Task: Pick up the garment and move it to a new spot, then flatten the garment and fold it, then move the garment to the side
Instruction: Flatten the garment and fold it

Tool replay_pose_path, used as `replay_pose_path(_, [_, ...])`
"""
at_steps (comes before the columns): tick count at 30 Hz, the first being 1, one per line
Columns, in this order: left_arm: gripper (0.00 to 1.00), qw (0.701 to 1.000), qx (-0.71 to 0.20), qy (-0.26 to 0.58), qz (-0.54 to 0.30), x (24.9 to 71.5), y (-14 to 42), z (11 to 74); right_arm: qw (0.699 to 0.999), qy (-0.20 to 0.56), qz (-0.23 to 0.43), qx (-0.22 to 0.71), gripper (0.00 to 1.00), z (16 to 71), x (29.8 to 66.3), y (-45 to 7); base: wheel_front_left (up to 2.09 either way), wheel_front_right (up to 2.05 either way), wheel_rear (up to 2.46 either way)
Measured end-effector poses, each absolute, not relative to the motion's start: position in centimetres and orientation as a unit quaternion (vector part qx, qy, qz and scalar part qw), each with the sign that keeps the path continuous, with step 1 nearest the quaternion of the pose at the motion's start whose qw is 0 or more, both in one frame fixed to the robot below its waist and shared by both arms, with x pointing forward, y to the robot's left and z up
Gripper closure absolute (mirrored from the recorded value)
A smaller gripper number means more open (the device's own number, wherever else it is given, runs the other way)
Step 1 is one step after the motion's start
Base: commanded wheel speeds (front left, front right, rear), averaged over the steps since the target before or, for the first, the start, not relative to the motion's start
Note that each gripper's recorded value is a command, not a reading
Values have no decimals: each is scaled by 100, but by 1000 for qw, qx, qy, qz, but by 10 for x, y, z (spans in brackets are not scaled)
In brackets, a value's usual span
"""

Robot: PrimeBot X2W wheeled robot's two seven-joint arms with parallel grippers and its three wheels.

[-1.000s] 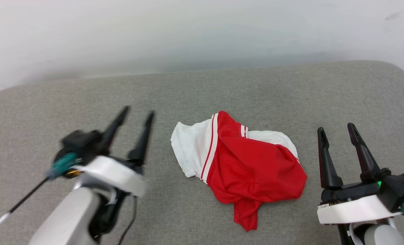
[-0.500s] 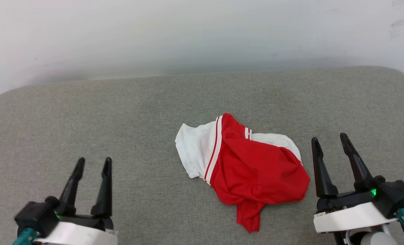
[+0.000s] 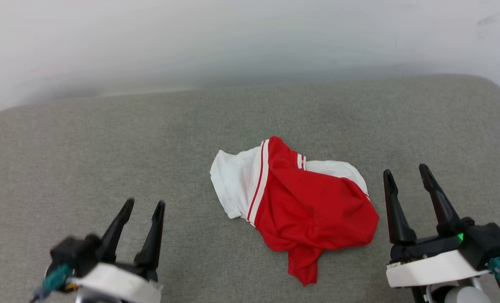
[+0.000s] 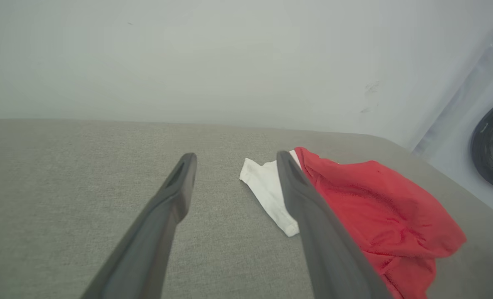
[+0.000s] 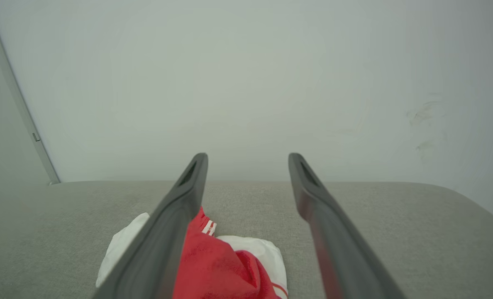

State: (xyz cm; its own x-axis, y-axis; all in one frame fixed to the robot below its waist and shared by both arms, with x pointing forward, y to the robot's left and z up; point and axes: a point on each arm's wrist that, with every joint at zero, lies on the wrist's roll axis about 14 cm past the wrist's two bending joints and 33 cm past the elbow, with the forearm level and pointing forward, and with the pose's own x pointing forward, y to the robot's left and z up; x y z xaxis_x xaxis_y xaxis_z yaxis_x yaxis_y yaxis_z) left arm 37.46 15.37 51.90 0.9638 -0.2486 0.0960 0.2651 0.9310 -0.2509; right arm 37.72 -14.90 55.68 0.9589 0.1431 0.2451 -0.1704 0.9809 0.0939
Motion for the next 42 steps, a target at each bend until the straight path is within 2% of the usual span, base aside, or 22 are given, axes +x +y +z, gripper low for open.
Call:
replay_pose_path(4, [0, 978, -121, -9, -172, 396, 139, 524, 989, -119, 73, 56, 0, 556, 383, -153, 0, 0, 0])
replay_pose_path(8, [0, 968, -67, 56, -234, 428, 120, 521, 991, -110, 64, 52, 0, 548, 392, -160, 0, 0, 0])
replay_pose_path(11, [0, 950, -85, 126, -273, 450, 101, 516, 993, -98, 55, 48, 0, 539, 400, -165, 0, 0, 0])
replay_pose_path(17, [0, 903, -34, 284, -322, 482, 87, 488, 994, -91, 34, 46, 0, 530, 417, -180, 0, 0, 0])
replay_pose_path(24, [0, 842, -17, 426, -330, 495, 81, 438, 997, -68, 14, 45, 0, 512, 423, -194, 0, 0, 0])
replay_pose_path(32, [0, 804, 17, 503, -315, 495, 80, 382, 998, -52, 0, 45, 0, 499, 427, -203, 0, 0, 0])
replay_pose_path(33, [55, 801, 22, 509, -314, 495, 81, 379, 998, -51, 0, 45, 0, 498, 427, -204, 0, 0, 0])
replay_pose_path(34, [100, 798, 27, 513, -315, 494, 80, 376, 998, -50, -1, 45, 0, 498, 428, -204, 0, 0, 0])
replay_pose_path(38, [100, 804, 18, 506, -311, 493, 83, 376, 998, -51, -2, 46, 0, 498, 430, -205, 0, 0, 0])
replay_pose_path(42, [100, 830, 1, 474, -295, 496, 92, 385, 997, -57, 6, 47, 0, 502, 430, -200, 0, 0, 0])
